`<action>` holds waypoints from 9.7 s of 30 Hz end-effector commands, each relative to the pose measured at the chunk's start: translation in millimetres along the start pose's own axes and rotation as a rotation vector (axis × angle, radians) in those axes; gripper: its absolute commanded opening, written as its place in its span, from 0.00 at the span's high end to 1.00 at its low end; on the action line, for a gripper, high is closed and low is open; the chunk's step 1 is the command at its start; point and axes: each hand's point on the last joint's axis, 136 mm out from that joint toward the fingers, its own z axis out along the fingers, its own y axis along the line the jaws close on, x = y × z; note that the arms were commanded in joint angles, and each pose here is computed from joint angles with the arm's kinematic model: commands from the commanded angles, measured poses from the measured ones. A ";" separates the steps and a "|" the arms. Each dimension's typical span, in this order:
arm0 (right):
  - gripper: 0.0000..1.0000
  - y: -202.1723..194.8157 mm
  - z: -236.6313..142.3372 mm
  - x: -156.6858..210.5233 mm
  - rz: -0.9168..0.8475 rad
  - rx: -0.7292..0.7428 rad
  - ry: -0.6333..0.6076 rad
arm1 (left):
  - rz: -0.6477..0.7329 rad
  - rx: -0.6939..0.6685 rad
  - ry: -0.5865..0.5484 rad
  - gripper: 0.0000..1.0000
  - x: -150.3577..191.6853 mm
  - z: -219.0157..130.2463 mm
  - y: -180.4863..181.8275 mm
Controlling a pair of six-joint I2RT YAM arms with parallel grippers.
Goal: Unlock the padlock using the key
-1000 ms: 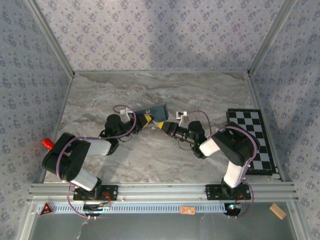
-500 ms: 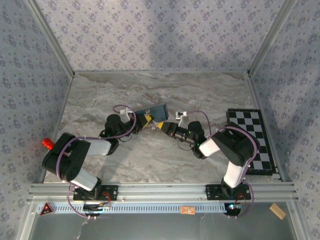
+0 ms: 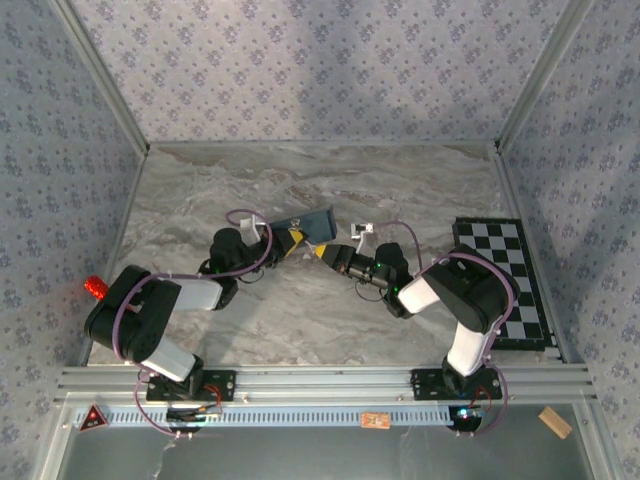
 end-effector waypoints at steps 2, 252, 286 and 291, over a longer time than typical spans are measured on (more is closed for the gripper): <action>1.00 11.4 -0.6 -9.7 -0.041 -0.026 -0.042 | 0.102 0.107 0.008 1.00 -4.5 2.8 -34.9; 1.00 32.0 3.2 -26.8 -0.064 -0.049 -0.065 | 0.158 0.092 0.193 1.00 45.4 21.8 -37.7; 1.00 16.1 -13.8 -51.4 -0.084 0.011 -0.115 | 0.158 0.087 0.220 1.00 49.1 23.6 -39.4; 1.00 17.0 -11.6 -49.6 -0.094 0.014 -0.082 | 0.161 0.089 0.225 1.00 50.2 23.1 -40.1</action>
